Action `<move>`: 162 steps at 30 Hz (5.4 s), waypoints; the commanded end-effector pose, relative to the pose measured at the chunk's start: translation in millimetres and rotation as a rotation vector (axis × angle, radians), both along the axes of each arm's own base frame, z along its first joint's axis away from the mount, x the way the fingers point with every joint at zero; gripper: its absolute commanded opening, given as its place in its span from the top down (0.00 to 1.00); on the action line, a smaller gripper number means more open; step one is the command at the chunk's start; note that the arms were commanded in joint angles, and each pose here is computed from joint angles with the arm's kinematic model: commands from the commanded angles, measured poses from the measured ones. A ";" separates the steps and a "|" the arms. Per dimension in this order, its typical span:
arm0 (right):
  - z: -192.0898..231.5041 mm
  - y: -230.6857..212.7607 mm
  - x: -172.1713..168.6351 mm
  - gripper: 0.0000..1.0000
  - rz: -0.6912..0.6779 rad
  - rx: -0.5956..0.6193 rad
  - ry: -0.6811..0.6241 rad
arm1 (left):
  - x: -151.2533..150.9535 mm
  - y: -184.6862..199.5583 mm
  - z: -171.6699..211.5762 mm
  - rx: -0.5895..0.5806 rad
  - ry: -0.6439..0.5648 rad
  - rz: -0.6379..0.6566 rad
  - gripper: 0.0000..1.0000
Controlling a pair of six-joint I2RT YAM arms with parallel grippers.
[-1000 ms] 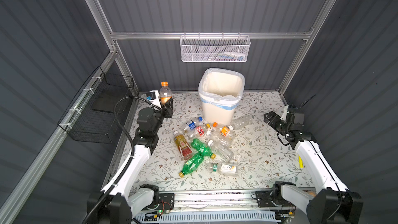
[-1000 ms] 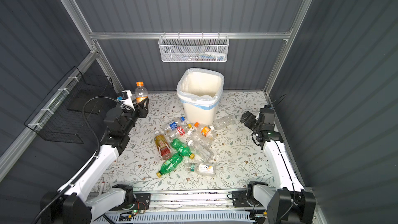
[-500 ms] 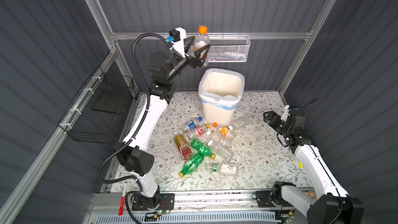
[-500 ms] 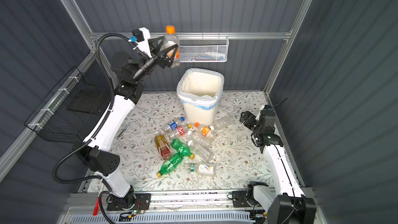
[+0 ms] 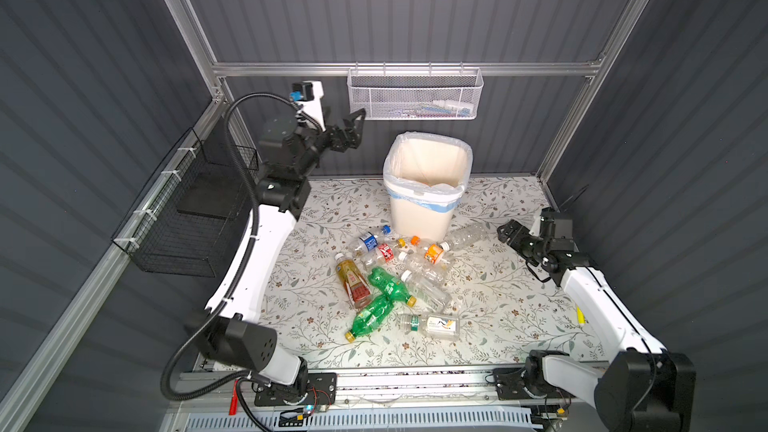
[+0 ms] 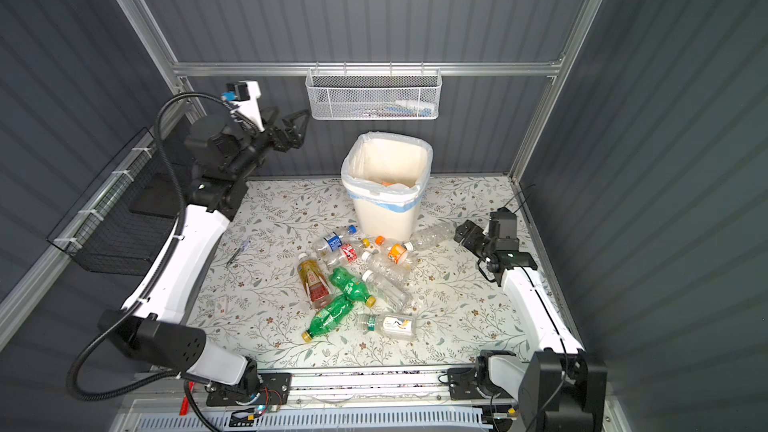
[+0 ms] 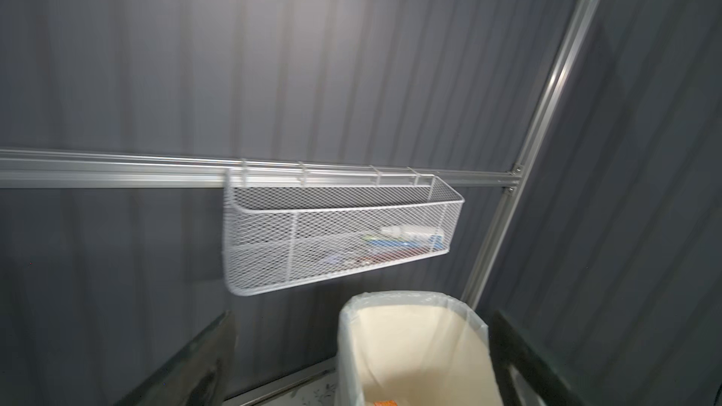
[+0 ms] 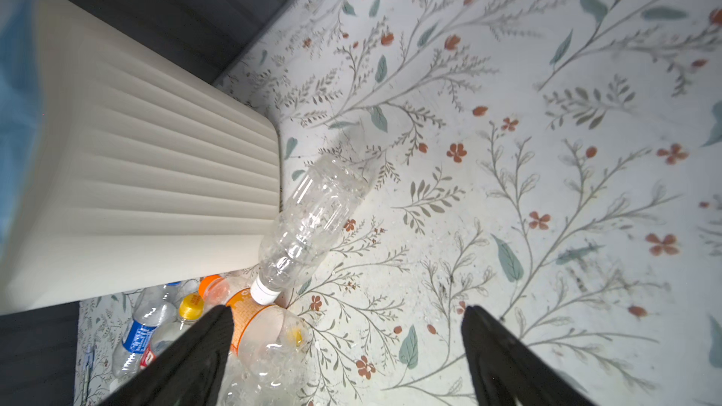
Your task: Throw the plastic bottles in the bin
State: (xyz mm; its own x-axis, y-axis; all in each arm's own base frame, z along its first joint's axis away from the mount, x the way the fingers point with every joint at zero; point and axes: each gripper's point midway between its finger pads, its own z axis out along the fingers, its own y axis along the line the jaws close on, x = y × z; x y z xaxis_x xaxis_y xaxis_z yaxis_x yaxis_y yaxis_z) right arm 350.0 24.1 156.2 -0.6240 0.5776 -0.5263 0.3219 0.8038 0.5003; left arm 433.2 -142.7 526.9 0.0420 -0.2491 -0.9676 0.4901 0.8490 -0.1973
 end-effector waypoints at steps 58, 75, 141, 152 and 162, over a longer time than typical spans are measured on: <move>111.2 -5.7 48.1 0.39 -0.047 -0.037 -0.358 | -8.6 81.0 -322.0 -0.063 0.751 0.134 0.01; 371.3 -22.8 -137.5 0.40 -0.156 -0.353 -1.550 | -26.9 69.4 -302.4 -0.095 0.620 0.055 0.02; 132.8 -59.6 26.9 0.01 -0.113 -0.066 -0.377 | -121.9 14.1 -401.0 0.069 1.033 0.189 0.44; 59.5 -50.0 27.4 0.02 -0.057 -0.034 -0.250 | -112.6 31.2 -179.4 0.111 0.191 0.191 0.42; 67.4 -40.4 26.3 0.02 -0.044 0.011 -0.293 | -129.6 -16.2 26.1 -0.012 -0.481 -0.050 0.39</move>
State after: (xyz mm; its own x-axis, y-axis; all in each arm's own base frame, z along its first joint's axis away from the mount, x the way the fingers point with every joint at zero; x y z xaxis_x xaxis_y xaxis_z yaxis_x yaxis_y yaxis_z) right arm 376.0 -22.0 210.9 -0.4449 0.6081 -0.6574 0.2397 0.7882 0.5669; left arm 324.7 -138.7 471.8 0.2531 -0.2051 -0.9454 0.4520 0.8891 -0.0719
